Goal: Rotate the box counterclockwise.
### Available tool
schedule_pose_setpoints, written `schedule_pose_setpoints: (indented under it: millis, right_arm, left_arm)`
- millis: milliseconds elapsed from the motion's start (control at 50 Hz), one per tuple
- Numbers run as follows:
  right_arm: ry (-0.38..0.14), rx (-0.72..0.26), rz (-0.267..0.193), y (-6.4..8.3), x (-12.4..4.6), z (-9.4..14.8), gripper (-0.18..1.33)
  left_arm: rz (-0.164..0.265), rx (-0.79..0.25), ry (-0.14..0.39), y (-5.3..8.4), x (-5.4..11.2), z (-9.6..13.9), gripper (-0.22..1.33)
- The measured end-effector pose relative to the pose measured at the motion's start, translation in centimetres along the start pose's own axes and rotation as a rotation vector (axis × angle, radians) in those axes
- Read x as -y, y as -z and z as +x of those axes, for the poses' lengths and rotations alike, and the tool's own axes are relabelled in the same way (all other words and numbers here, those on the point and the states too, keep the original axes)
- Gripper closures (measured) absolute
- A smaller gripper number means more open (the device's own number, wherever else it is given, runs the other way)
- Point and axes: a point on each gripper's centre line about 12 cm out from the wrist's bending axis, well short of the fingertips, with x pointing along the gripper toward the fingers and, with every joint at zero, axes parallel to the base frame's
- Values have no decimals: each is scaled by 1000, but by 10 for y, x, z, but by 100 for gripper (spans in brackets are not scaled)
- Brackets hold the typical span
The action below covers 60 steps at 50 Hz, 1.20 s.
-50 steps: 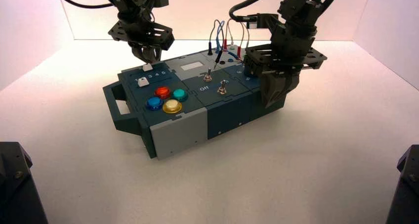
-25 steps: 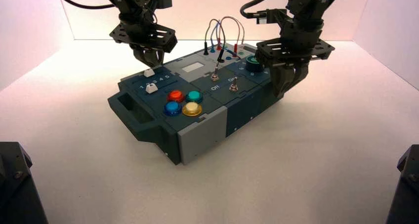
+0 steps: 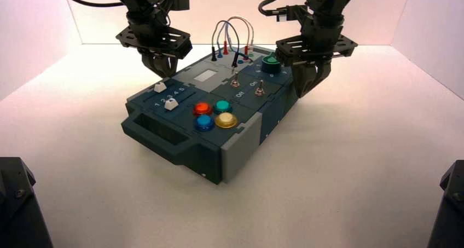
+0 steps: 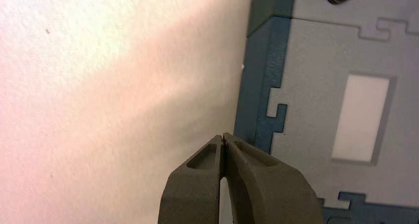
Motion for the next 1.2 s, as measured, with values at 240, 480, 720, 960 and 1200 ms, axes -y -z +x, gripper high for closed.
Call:
schedule_pose_setpoints:
  millis: [240,480,720,960,1200]
  right_arm:
    - [4,8,-4,-16,2,0,130]
    - [5,5,-4,-22,3,1,130]
    - [0,40,-9,-8,-2,-12,129]
    - [-51,97,26,10,-13,-66,129]
    - [-106,93,-11,36,-38,-84,129]
  left_arm:
    - [17,-45,13,7,10,-6,128]
    - [23,-62,16,13,11,-10,128]
    - [29,-37,16,24,14,-26,128]
    - [4,27,19,41,16,-62,128]
    - [-9,18,23,51,16,-77,128]
